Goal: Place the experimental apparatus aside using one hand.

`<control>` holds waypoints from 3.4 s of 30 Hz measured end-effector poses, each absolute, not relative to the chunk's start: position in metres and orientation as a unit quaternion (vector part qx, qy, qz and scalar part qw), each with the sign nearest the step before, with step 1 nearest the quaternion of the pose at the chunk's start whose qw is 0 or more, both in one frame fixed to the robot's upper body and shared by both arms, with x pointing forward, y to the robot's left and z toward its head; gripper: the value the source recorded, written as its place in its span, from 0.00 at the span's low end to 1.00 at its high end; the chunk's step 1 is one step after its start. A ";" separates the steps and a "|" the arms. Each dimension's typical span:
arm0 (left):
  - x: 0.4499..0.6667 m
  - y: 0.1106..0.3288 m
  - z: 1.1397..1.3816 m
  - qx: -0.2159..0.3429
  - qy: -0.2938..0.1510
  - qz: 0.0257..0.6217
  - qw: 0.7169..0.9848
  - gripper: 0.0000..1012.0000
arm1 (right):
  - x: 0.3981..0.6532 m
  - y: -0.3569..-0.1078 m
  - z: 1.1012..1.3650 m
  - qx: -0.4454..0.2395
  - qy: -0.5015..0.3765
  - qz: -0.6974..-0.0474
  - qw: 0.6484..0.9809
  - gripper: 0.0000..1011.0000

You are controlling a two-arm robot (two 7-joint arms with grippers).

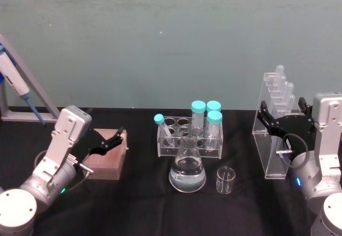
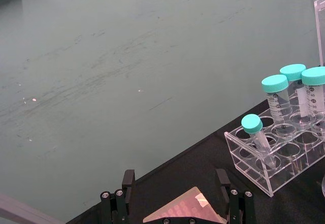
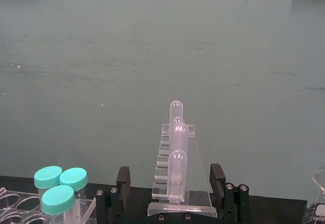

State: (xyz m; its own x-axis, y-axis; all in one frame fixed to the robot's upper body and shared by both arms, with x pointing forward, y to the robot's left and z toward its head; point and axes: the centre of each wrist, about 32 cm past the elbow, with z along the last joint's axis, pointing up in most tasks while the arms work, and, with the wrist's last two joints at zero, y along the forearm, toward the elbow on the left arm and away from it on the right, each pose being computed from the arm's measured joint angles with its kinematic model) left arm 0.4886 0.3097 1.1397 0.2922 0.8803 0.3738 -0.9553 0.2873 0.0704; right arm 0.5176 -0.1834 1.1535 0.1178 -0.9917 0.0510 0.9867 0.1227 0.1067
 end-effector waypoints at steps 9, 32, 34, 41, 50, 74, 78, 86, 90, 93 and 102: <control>0.489 0.310 1.140 0.142 -0.132 0.580 0.791 0.99 | 0.518 -0.185 1.154 0.023 -0.049 -0.661 0.749 0.99; 0.489 0.310 1.140 0.142 -0.132 0.580 0.791 0.99 | 0.517 -0.185 1.154 0.023 -0.048 -0.661 0.748 0.99; 0.489 0.310 1.140 0.141 -0.132 0.580 0.791 0.99 | 0.517 -0.185 1.154 0.023 -0.048 -0.661 0.748 0.99; 0.489 0.310 1.140 0.141 -0.132 0.580 0.791 0.99 | 0.517 -0.185 1.154 0.024 -0.048 -0.661 0.748 0.99; 0.489 0.310 1.140 0.142 -0.132 0.580 0.791 0.99 | 0.517 -0.185 1.154 0.024 -0.049 -0.661 0.748 0.99; 0.489 0.310 1.140 0.142 -0.132 0.580 0.791 0.99 | 0.517 -0.185 1.154 0.024 -0.049 -0.662 0.748 0.59; 0.489 0.310 1.140 0.142 -0.132 0.580 0.791 0.99 | 0.517 -0.185 1.154 0.024 -0.049 -0.662 0.748 0.59; 0.489 0.310 1.140 0.141 -0.132 0.580 0.791 0.99 | 0.517 -0.185 1.154 0.024 -0.049 -0.662 0.748 0.59; 0.489 0.310 1.140 0.142 -0.132 0.580 0.791 0.99 | 0.517 -0.185 1.154 0.024 -0.049 -0.661 0.748 0.59; 0.489 0.310 1.140 0.142 -0.132 0.580 0.791 0.99 | 0.517 -0.185 1.154 0.024 -0.049 -0.661 0.748 0.59; 0.489 0.310 1.140 0.142 -0.132 0.580 0.791 0.99 | 0.518 -0.186 1.155 0.022 -0.043 -0.663 0.747 0.59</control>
State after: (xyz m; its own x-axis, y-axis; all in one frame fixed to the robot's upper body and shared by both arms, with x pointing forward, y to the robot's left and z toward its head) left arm 0.4886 0.3097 1.1398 0.2923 0.8803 0.3738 -0.9552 0.2873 0.0703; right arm 0.5180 -0.1856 1.1552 0.1174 -0.9925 0.0346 0.9887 0.1201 0.0899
